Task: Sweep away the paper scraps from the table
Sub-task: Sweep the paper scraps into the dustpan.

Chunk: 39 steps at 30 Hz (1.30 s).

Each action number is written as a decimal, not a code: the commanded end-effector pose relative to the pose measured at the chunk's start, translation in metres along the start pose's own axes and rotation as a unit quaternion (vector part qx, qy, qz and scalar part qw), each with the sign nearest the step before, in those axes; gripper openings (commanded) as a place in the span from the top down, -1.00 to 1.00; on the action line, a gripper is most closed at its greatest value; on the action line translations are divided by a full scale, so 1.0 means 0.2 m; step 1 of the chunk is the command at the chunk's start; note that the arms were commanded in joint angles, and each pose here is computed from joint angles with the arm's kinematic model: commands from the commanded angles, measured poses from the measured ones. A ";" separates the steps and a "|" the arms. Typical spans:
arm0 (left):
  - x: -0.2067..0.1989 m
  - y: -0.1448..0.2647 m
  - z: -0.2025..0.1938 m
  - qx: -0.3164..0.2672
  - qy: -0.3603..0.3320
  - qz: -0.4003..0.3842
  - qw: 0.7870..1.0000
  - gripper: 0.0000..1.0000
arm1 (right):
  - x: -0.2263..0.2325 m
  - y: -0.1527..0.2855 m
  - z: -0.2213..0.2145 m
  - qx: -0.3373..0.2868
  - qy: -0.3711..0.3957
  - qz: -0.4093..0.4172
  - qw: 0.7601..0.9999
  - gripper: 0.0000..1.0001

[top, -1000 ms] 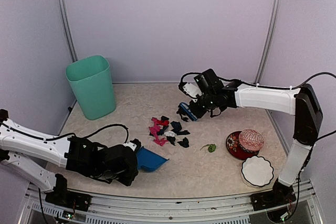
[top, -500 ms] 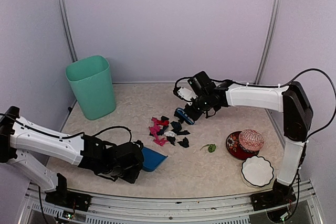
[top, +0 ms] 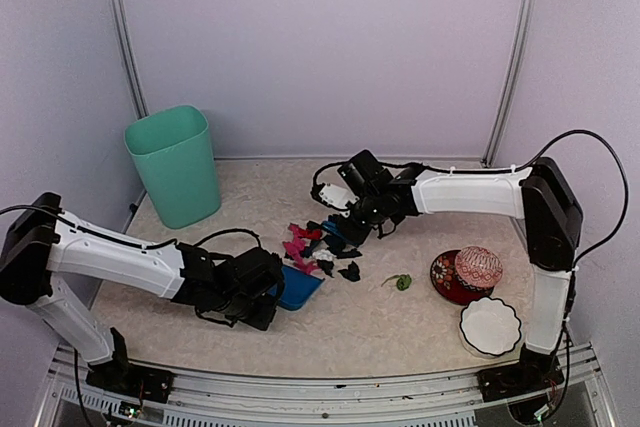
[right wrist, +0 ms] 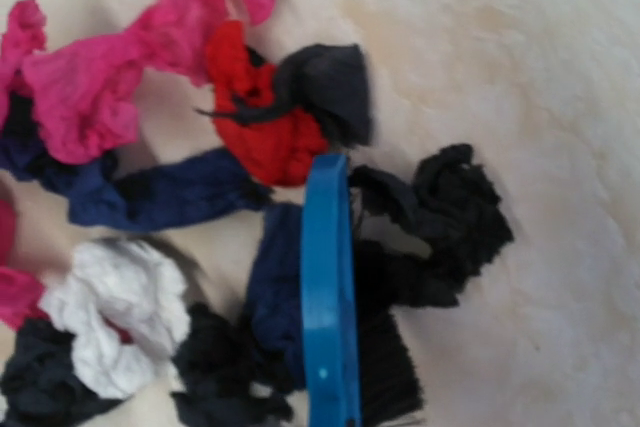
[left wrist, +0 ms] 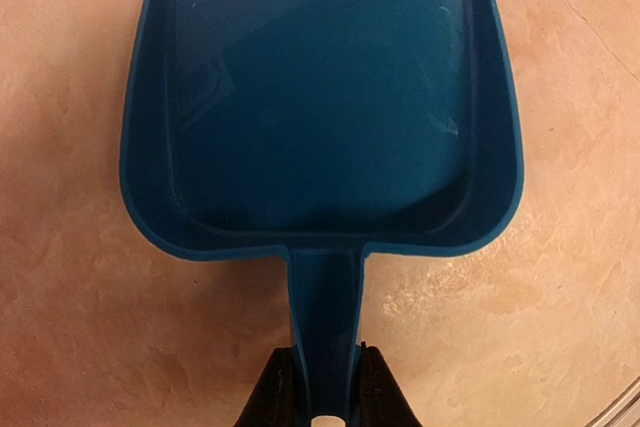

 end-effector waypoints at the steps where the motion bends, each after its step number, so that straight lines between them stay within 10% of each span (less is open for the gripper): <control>1: 0.01 -0.04 0.03 0.012 -0.011 -0.007 1.000 1.00 | 0.14 -0.06 0.00 0.006 0.023 0.030 0.999 1.00; 19: 0.02 -0.11 0.05 0.000 -0.013 -0.017 1.000 1.00 | 0.53 0.10 -0.10 -0.032 0.100 0.093 0.990 1.00; 39: -0.01 -0.17 -0.03 -0.068 -0.018 -0.028 0.997 1.00 | 0.30 0.48 -0.08 -0.153 -0.008 -0.017 0.988 1.00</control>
Point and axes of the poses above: each gripper's point midway between its finger pads, its own y axis back along the fingers, its own x axis along the line the jaws close on, z = x × y, the point moved 5 cm from there along y, back along the fingers, and after that the axes turned 9 degrees about -y, right-handed, at the moved point
